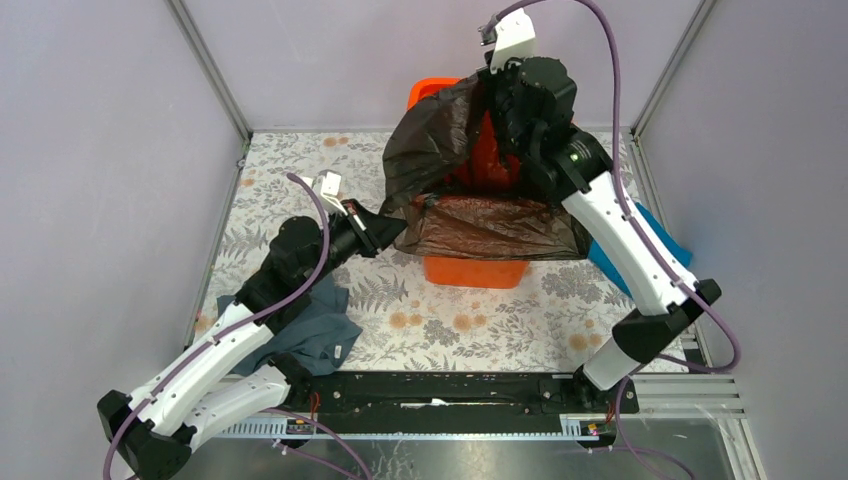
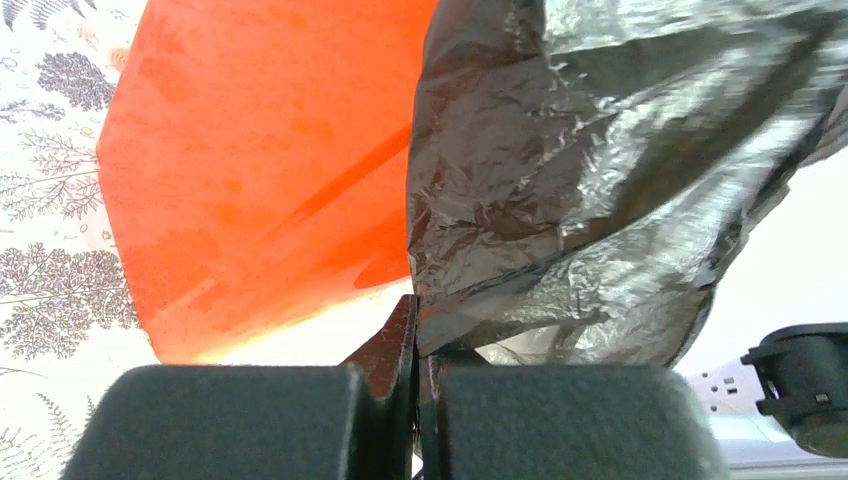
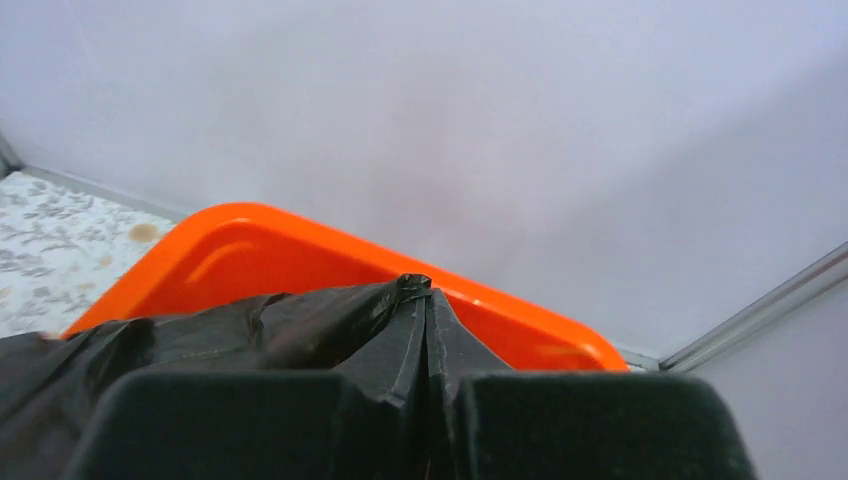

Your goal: Put the trash bags into the trash bin

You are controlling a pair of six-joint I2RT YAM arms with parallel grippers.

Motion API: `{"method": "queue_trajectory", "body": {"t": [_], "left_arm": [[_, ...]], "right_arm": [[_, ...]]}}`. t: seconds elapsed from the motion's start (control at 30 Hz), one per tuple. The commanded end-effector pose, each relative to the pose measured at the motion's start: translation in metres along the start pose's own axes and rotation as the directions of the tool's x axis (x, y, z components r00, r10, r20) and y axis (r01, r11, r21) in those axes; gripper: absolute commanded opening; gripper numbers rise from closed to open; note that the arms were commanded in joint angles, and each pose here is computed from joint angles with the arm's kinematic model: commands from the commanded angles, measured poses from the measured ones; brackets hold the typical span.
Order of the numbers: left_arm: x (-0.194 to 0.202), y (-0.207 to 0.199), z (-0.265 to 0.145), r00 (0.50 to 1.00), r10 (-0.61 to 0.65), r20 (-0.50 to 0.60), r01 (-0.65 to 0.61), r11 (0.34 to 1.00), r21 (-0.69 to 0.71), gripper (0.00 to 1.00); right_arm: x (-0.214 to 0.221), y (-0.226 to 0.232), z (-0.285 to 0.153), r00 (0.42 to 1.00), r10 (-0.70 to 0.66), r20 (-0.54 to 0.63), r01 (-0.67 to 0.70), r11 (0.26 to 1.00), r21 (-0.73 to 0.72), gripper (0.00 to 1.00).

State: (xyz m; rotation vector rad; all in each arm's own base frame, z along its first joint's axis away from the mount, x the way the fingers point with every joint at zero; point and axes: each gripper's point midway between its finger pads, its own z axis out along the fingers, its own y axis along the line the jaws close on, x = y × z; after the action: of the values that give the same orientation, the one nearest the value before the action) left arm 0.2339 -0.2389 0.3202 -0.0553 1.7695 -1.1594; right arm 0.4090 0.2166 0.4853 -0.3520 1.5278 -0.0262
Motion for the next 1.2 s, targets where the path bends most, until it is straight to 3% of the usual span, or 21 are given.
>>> {"method": "queue_trajectory", "body": {"t": [0.0, 0.1, 0.2, 0.3, 0.37, 0.43, 0.53, 0.63, 0.73, 0.93, 1.07, 1.17], "left_arm": [[-0.004, -0.015, 0.000, 1.000, -0.006, 0.009, 0.005, 0.997, 0.075, 0.00], [-0.002, -0.014, -0.003, 0.999, 0.044, -0.023, -0.043, 0.997, 0.057, 0.04], [-0.016, -0.010, -0.015, 0.991, 0.130, 0.000, -0.130, 0.991, -0.007, 0.32], [-0.040, -0.007, -0.036, 0.967, 0.249, 0.051, -0.244, 0.966, -0.085, 0.62], [-0.057, -0.006, -0.049, 0.942, 0.326, 0.075, -0.313, 0.938, -0.148, 0.75], [-0.073, -0.010, -0.061, 0.914, 0.396, 0.086, -0.376, 0.909, -0.181, 0.84], [-0.096, -0.025, -0.073, 0.876, 0.468, 0.121, -0.442, 0.876, -0.191, 0.91], [-0.117, -0.066, -0.074, 0.850, 0.499, 0.171, -0.490, 0.867, -0.094, 0.96], [-0.131, -0.099, -0.060, 0.839, 0.509, 0.191, -0.518, 0.855, -0.005, 0.98], [-0.143, -0.126, -0.020, 0.806, 0.565, 0.175, -0.579, 0.814, 0.037, 0.99], [-0.150, -0.141, -0.009, 0.733, 0.648, 0.205, -0.667, 0.744, 0.033, 0.99], [-0.150, -0.139, 0.000, 0.692, 0.695, 0.197, -0.709, 0.705, 0.004, 0.99]], "right_arm": [[-0.022, -0.003, 0.031, 0.991, -0.003, 0.133, 0.007, 1.000, -0.029, 0.05], [-0.015, 0.007, 0.044, 0.994, -0.025, 0.111, 0.033, 0.997, -0.071, 0.12], [-0.014, 0.007, 0.043, 0.998, 0.005, 0.063, -0.001, 0.997, -0.079, 0.20], [-0.018, -0.004, 0.022, 0.998, 0.059, 0.002, -0.059, 0.996, -0.068, 0.47], [-0.025, -0.016, -0.001, 0.995, 0.101, -0.019, -0.102, 0.993, -0.059, 0.64], [-0.029, -0.021, -0.027, 0.991, 0.128, -0.033, -0.131, 0.987, -0.090, 0.81], [-0.033, -0.022, -0.064, 0.989, 0.145, -0.034, -0.148, 0.974, -0.169, 0.98], [-0.039, -0.034, -0.097, 0.988, 0.153, -0.008, -0.152, 0.971, -0.184, 1.00], [-0.039, -0.062, -0.123, 0.986, 0.164, 0.019, -0.162, 0.982, -0.095, 1.00], [-0.022, -0.073, -0.144, 0.992, 0.128, -0.010, -0.129, 0.989, -0.072, 1.00], [-0.016, -0.052, -0.157, 0.989, 0.144, -0.034, -0.148, 0.968, -0.204, 1.00], [-0.015, -0.014, -0.181, 0.994, 0.107, -0.004, -0.098, 0.890, -0.445, 1.00]]}}
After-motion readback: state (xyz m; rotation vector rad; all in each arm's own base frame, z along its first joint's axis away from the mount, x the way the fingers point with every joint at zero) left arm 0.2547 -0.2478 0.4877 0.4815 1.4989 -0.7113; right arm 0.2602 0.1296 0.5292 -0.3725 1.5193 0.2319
